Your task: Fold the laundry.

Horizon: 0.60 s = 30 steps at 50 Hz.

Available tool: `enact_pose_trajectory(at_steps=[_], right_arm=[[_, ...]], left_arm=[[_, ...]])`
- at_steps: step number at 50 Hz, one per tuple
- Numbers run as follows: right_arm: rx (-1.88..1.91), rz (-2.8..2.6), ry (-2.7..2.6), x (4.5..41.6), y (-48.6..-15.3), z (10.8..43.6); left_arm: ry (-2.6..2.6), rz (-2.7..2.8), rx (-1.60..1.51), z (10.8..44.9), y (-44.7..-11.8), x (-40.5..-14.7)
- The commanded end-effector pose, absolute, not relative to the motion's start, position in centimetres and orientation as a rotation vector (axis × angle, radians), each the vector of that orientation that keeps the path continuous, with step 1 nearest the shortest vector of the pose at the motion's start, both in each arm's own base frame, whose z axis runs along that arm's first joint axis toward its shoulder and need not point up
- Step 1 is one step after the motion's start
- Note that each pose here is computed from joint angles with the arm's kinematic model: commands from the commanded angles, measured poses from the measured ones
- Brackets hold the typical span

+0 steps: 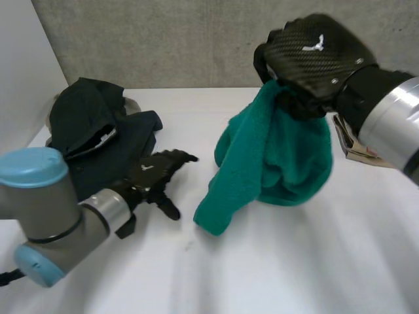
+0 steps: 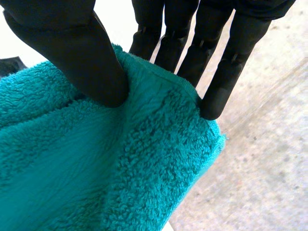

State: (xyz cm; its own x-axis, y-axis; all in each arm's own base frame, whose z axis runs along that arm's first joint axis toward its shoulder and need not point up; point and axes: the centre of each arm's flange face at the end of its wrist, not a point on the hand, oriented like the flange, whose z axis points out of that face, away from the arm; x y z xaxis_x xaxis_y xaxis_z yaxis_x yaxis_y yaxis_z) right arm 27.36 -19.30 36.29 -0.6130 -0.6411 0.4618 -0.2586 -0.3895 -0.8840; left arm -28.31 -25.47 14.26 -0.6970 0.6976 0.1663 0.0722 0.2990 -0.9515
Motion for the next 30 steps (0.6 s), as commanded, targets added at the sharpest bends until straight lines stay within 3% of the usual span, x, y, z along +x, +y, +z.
enact_pose_trajectory(at_steps=[1,9,14,21,30], right_arm=[[-1.133,-2.148,1.56,26.4,-18.8,38.2],[-1.039,-2.16,1.683,25.7,-20.6,37.3],[-1.071,-2.153,1.757,25.8,-22.4,35.6],[-1.112,-2.156,1.773,26.0,-23.0,35.0],[-1.088,-2.205,1.74,26.1,-22.7,36.0]], left_arm=[[-1.943,1.233,-0.649,12.8,-22.6,-32.5],[-1.915,1.012,-0.477,13.5,-20.0,-34.1],[-1.875,0.888,-0.415,15.0,-18.6,-33.5],[-1.881,1.01,-0.348,16.8,-21.0,-30.9],[-1.975,1.185,-0.29,16.9,-25.3,-26.5]])
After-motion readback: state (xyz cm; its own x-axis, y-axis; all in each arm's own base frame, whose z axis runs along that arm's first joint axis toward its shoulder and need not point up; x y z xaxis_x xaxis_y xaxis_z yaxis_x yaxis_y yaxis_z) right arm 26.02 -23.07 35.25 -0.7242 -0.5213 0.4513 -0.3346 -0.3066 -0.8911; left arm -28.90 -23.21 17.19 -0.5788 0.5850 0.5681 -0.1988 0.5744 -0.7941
